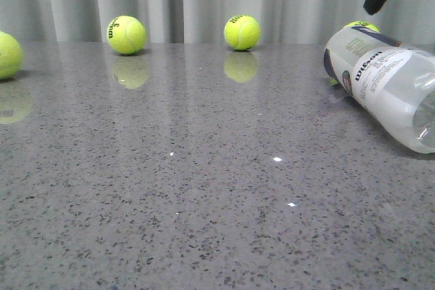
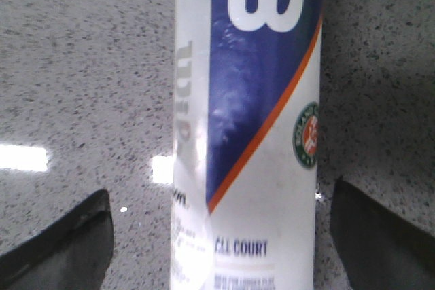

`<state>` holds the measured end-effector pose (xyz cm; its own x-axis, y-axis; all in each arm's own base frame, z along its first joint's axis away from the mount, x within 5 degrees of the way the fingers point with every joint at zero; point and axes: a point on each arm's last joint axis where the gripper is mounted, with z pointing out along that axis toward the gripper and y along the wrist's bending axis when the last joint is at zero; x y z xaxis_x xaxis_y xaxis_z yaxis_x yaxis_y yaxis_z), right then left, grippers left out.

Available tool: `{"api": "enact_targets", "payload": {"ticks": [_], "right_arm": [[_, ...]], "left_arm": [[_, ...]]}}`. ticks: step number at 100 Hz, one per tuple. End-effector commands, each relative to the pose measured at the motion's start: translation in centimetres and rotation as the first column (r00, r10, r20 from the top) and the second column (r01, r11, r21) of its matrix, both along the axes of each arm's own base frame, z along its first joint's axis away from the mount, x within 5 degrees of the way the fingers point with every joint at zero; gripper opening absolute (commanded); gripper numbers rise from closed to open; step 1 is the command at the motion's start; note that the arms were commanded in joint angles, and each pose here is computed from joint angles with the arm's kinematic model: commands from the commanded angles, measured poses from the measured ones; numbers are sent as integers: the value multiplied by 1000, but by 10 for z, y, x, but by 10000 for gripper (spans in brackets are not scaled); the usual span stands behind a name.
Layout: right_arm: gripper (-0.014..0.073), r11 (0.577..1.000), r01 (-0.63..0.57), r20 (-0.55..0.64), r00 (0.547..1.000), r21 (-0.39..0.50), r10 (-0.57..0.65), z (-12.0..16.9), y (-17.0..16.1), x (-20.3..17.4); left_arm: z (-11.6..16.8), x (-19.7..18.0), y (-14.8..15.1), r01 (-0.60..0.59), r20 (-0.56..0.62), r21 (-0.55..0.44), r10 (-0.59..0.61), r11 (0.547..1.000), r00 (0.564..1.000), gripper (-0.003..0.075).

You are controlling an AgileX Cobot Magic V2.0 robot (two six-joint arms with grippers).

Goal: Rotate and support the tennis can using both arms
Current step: 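Grasp the tennis can mid-body with the right gripper and lift it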

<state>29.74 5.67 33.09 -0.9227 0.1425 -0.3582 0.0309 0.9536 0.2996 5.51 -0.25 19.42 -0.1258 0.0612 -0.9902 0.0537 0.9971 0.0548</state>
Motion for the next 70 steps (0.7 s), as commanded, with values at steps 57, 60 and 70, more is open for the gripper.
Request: {"api": "enact_targets", "payload": {"ticks": [57, 60, 70], "right_arm": [[372, 1000, 3, -43, 999, -9, -4, -20, 3, 25], [330, 1000, 3, -43, 999, -9, -3, -20, 3, 25], [295, 1000, 1, -43, 999, -9, -1, -20, 3, 24]], "left_arm": [[-7, 0, 0, -1, 71, -13, 2, 1000, 997, -21], [-7, 0, 0, -1, 71, -13, 2, 1000, 997, -20], [-7, 0, 0, -1, 71, -13, 2, 1000, 997, -20]]}}
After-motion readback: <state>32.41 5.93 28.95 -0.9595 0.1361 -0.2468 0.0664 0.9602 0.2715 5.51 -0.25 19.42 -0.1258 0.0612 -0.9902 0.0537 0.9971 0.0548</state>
